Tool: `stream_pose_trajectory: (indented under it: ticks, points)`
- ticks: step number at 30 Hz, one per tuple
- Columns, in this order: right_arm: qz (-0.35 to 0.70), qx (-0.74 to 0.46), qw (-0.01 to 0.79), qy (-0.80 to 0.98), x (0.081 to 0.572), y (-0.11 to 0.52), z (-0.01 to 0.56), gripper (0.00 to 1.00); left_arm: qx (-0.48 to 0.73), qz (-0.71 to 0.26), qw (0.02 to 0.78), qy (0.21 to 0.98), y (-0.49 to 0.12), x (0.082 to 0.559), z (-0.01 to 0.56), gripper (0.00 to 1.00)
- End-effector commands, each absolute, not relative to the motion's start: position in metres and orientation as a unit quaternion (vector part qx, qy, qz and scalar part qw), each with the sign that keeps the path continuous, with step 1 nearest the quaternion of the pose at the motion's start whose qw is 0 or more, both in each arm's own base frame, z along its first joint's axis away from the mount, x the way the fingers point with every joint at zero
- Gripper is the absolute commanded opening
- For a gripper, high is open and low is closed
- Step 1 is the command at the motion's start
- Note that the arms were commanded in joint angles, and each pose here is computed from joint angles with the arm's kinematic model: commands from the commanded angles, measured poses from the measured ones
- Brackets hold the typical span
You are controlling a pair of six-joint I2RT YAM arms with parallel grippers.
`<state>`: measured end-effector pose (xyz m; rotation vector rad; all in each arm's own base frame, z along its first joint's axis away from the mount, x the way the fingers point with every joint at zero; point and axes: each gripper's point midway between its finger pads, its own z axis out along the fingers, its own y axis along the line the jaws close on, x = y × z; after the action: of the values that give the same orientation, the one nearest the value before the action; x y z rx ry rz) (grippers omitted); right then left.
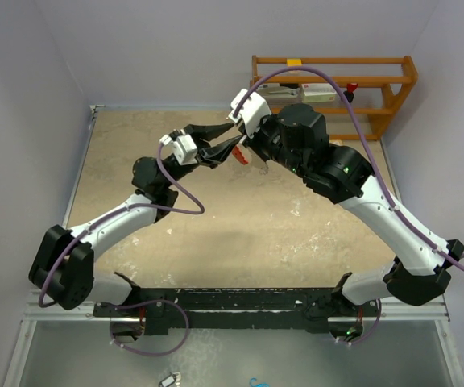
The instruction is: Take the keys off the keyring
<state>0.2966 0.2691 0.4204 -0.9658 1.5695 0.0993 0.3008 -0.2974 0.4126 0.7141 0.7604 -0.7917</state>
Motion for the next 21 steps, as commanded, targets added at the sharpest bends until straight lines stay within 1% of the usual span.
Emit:
stream_pose_trajectory:
  ticks: [1,13,21]
  points:
    - [0.069,-0.399,0.645,0.648,0.289,0.269,0.456,0.00,0.331,-0.367,0.810,0.315,-0.299,0.297,0.438,0.34]
    - [0.071,-0.404,0.643,0.647,0.290,0.272,0.455,0.00,0.343,-0.385,0.801,0.304,-0.310,0.293,0.437,0.31]
    - [0.077,-0.406,0.644,0.644,0.288,0.273,0.455,0.00,0.344,-0.373,0.798,0.324,-0.314,0.302,0.428,0.26]
